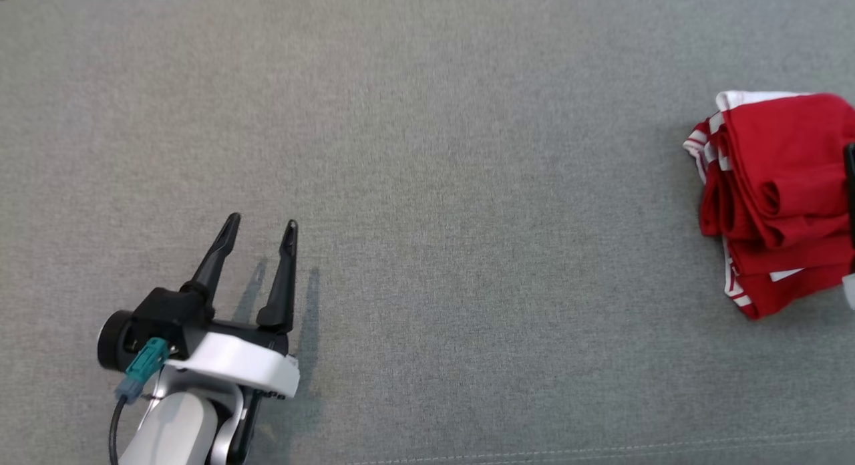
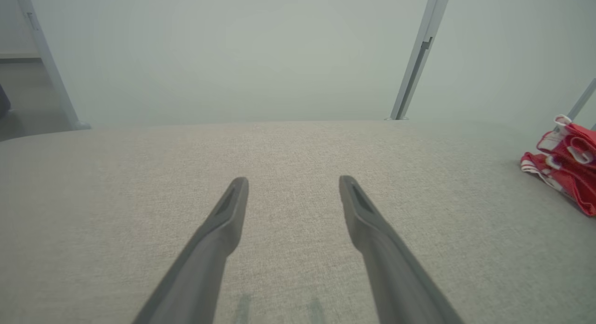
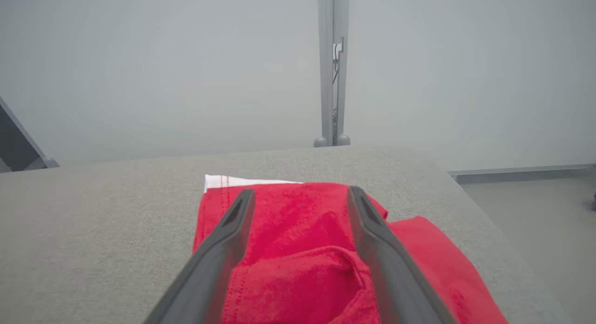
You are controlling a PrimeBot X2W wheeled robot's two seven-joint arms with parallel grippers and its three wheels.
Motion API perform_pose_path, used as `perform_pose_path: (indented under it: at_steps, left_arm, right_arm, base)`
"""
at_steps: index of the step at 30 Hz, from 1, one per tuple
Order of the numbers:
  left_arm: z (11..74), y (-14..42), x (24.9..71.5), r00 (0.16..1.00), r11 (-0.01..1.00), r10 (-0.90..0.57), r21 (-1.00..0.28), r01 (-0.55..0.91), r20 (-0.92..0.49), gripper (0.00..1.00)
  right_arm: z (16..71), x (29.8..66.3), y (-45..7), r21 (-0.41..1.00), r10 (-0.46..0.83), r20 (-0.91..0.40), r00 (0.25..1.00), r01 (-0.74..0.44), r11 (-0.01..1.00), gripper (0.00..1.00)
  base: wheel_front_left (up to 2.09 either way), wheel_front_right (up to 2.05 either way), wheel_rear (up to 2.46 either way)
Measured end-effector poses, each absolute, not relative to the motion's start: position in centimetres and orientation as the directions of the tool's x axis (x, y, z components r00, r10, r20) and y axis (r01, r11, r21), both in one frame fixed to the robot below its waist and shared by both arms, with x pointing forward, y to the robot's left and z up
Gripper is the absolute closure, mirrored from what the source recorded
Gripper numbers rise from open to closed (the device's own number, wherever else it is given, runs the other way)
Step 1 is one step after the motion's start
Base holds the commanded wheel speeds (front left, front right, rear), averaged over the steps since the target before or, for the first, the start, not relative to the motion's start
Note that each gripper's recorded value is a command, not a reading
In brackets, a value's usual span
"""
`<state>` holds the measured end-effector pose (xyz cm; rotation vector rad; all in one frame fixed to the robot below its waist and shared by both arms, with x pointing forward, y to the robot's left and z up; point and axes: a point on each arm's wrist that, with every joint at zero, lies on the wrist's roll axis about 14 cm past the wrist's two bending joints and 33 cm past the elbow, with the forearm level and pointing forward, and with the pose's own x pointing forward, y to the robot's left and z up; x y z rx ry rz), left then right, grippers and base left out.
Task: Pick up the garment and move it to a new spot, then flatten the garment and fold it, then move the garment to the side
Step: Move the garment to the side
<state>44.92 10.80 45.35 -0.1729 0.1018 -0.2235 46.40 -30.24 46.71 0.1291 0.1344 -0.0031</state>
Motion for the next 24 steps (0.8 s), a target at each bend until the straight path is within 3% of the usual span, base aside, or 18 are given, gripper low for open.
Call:
perform_pose_path:
  at_steps: [3, 10, 24]
  left_arm:
    - [46.5, 11.9, 44.2, 0.978, 0.968, -0.201, -0.162, 0.19, -0.058, 0.0]
    - [51.3, 15.4, 41.9, 0.993, 0.987, -0.112, -0.108, 0.116, 0.047, 0.0]
    - [51.7, 17.9, 36.2, 0.998, 0.995, -0.039, -0.095, 0.043, 0.039, 0.0]
  right_arm:
    - [51.1, 45.8, -28.2, 0.128, 0.008, 0.039, 0.999, -0.013, 0.992, 0.0]
    - [55.3, 40.6, -21.5, 0.114, 0.044, 0.217, 0.975, -0.07, 0.991, 0.0]
    - [53.2, 35.3, -18.8, 0.103, 0.057, 0.145, 0.988, -0.073, 0.992, 0.0]
  base:
    - [0.0, 0.0, 0.0]
    - [0.0, 0.0, 0.0]
    - [0.0, 0.0, 0.0]
